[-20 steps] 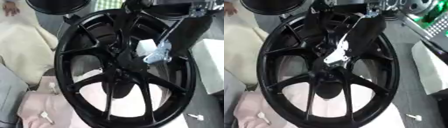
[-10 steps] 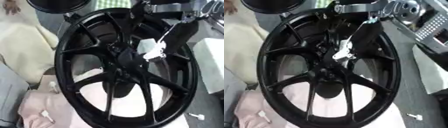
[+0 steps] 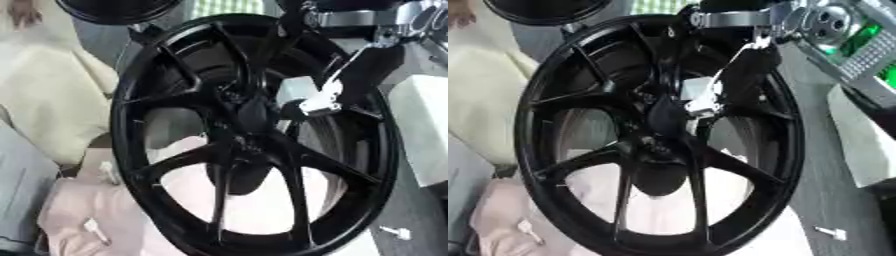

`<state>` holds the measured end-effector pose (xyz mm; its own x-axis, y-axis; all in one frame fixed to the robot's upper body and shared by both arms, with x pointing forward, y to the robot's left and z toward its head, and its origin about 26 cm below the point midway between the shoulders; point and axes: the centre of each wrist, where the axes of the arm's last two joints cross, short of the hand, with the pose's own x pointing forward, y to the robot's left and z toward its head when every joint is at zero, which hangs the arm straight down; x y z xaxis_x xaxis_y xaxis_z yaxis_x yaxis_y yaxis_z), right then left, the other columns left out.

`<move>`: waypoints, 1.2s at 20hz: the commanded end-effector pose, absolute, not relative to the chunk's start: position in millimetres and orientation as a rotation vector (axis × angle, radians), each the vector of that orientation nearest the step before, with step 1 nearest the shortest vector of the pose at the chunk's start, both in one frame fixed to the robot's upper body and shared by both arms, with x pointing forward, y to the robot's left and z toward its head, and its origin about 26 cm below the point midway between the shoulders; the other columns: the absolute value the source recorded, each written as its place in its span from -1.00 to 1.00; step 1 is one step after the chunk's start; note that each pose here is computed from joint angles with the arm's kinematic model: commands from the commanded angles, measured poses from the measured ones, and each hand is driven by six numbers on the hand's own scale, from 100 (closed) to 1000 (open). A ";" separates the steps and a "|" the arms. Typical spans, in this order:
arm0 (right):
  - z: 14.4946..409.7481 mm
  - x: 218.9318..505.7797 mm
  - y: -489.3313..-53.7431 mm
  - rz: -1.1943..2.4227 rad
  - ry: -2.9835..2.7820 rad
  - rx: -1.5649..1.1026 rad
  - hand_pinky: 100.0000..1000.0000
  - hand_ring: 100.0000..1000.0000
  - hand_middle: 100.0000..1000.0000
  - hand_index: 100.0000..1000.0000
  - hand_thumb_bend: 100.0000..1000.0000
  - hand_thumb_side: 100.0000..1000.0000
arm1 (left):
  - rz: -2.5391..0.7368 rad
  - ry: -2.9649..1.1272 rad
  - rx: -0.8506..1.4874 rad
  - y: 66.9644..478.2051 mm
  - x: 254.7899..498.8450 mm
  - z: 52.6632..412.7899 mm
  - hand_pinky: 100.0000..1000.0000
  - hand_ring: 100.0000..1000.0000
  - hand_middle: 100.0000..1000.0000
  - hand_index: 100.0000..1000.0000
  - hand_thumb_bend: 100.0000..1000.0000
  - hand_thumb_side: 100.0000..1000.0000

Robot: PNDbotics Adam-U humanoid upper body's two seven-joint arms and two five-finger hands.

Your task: Pull the pin out of the wheel hub.

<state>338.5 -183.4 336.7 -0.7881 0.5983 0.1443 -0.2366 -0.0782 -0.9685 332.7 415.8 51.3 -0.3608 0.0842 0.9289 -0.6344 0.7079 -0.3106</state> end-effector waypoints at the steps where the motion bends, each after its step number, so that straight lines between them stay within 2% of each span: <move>1: 346.5 341.6 -196.0 1.892 -1.632 -0.470 0.66 0.54 0.45 0.57 -0.15 -0.31 | 0.785 -1.832 0.440 420.2 335.2 63.6 0.32 -0.06 -0.14 0.11 0.65 -0.09; 6: 343.4 347.7 -198.5 1.887 -1.619 -0.480 0.66 0.54 0.45 0.57 -0.16 -0.32 | 0.786 -1.833 0.439 420.1 335.2 63.7 0.32 -0.06 -0.14 0.11 0.65 -0.09; 12: 337.3 352.4 -202.1 1.929 -1.570 -0.455 0.66 0.54 0.44 0.56 -0.20 -0.47 | 0.788 -1.834 0.437 420.2 335.6 64.4 0.32 -0.06 -0.14 0.11 0.64 -0.10; 15: 336.6 352.8 -202.6 1.942 -1.565 -0.445 0.66 0.53 0.44 0.56 -0.24 -0.63 | 0.787 -1.834 0.436 420.3 335.7 64.5 0.33 -0.06 -0.14 0.11 0.64 -0.11; 24: 332.2 354.9 -201.9 1.932 -1.566 -0.436 0.64 0.48 0.34 0.48 -0.29 -0.82 | 0.784 -1.836 0.434 419.9 336.1 65.0 0.33 -0.06 -0.14 0.11 0.64 -0.12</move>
